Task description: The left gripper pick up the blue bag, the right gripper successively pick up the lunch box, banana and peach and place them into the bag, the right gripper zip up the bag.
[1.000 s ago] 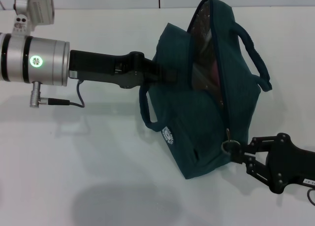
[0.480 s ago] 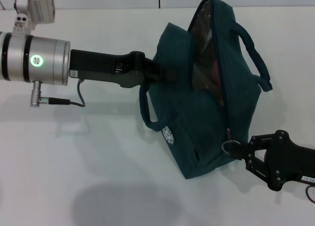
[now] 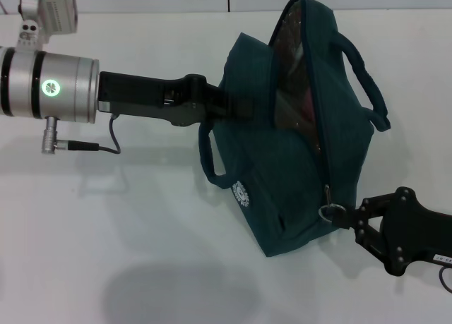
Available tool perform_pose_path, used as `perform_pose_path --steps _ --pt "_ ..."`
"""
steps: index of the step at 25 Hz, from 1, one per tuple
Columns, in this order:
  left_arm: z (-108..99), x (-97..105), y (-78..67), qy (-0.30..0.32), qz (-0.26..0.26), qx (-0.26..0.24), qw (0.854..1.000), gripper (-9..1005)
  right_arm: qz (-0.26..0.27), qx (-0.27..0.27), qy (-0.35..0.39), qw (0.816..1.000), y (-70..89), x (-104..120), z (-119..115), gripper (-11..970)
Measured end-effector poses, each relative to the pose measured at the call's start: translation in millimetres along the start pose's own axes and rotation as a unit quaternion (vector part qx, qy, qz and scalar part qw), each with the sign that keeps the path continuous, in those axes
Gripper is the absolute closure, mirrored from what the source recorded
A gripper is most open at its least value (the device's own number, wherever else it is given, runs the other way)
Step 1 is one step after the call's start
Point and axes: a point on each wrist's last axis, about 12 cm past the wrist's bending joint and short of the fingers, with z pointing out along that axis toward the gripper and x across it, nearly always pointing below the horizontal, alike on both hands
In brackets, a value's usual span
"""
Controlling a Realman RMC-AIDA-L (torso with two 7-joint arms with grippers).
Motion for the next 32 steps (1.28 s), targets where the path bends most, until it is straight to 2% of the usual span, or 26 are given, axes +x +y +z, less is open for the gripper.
perform_pose_path --steps 19,32 --pt "-1 1 1.0 -0.001 0.007 -0.001 1.000 952 -0.006 0.035 -0.087 0.996 1.9 -15 -16 950" --pt "1 8 5.5 -0.020 0.053 0.002 0.998 952 -0.017 0.023 -0.133 0.991 -6.9 -31 -2 950"
